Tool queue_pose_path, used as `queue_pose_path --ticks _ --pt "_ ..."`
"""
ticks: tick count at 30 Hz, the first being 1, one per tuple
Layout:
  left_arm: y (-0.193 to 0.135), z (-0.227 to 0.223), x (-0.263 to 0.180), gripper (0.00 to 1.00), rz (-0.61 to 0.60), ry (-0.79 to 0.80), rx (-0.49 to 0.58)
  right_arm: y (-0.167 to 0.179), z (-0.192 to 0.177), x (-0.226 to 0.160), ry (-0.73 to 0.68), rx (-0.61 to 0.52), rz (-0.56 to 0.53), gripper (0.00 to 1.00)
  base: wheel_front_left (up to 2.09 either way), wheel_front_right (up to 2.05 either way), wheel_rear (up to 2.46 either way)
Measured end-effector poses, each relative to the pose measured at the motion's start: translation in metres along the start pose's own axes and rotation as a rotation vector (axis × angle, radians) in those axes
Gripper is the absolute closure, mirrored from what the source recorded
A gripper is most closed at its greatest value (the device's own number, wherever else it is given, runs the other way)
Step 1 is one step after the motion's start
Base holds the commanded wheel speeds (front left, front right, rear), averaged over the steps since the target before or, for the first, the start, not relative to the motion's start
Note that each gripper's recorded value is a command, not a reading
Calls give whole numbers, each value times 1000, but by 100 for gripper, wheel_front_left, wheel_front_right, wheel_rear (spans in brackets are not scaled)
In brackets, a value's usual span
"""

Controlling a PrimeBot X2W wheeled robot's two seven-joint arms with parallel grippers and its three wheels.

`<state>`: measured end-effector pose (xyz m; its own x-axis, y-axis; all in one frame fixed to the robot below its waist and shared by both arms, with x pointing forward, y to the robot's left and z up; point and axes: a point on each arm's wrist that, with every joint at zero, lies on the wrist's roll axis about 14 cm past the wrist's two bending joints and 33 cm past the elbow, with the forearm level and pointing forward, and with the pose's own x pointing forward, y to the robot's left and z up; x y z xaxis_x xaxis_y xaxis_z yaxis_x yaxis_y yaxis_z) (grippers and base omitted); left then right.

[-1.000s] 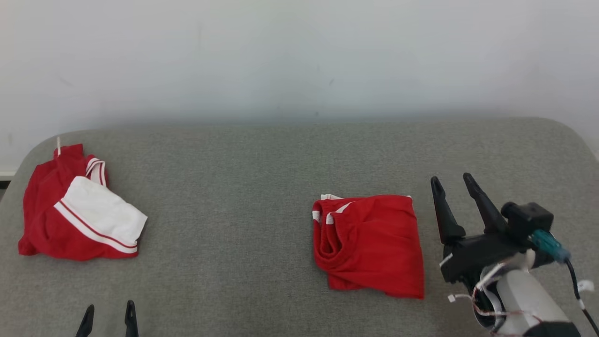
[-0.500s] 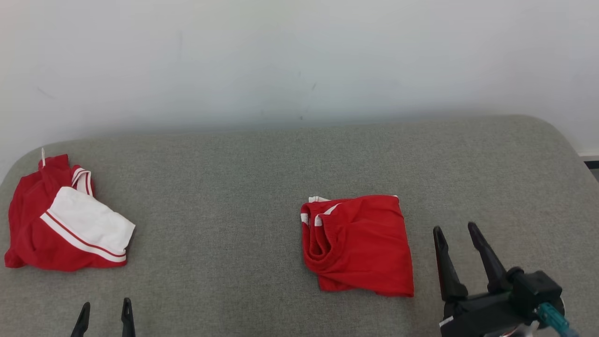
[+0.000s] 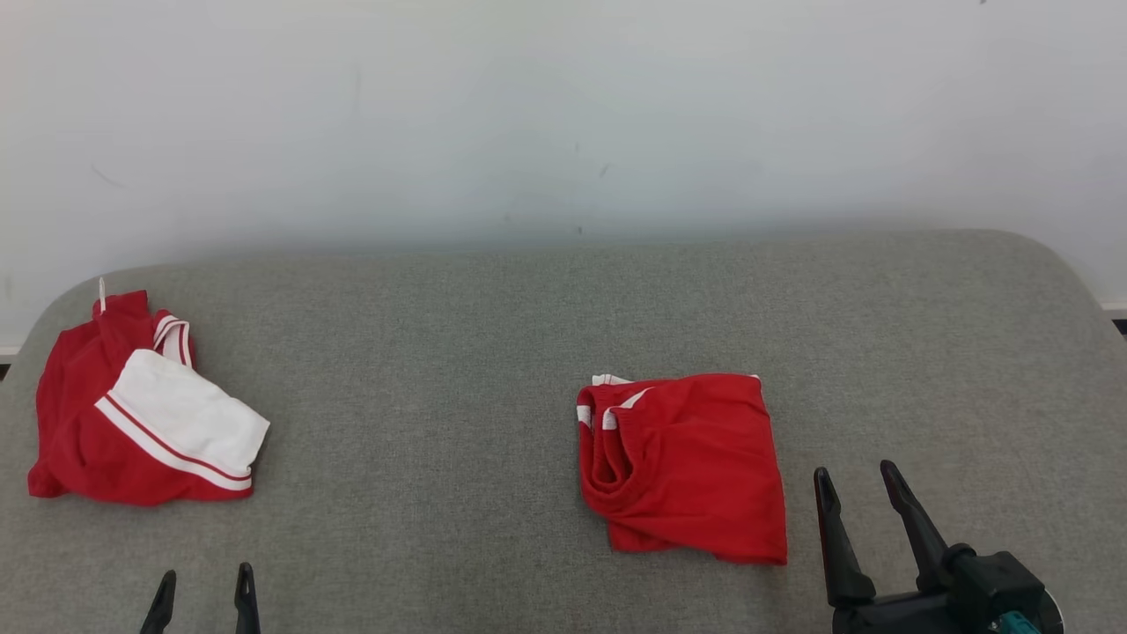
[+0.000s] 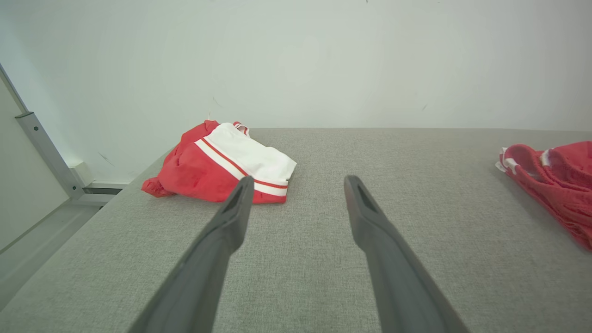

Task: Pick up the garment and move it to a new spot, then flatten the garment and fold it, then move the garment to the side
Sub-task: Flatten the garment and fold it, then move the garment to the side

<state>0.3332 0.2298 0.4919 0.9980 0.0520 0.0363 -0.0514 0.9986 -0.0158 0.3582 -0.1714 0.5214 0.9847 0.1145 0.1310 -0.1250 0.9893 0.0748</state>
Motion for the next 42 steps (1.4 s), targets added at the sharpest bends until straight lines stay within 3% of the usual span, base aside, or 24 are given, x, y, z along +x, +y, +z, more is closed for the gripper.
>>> queue_pose_path --ticks 42 --pt "6 4 -6 0 6 -3 28 5 -22 -7 68 0 -5 0 0 0 0"
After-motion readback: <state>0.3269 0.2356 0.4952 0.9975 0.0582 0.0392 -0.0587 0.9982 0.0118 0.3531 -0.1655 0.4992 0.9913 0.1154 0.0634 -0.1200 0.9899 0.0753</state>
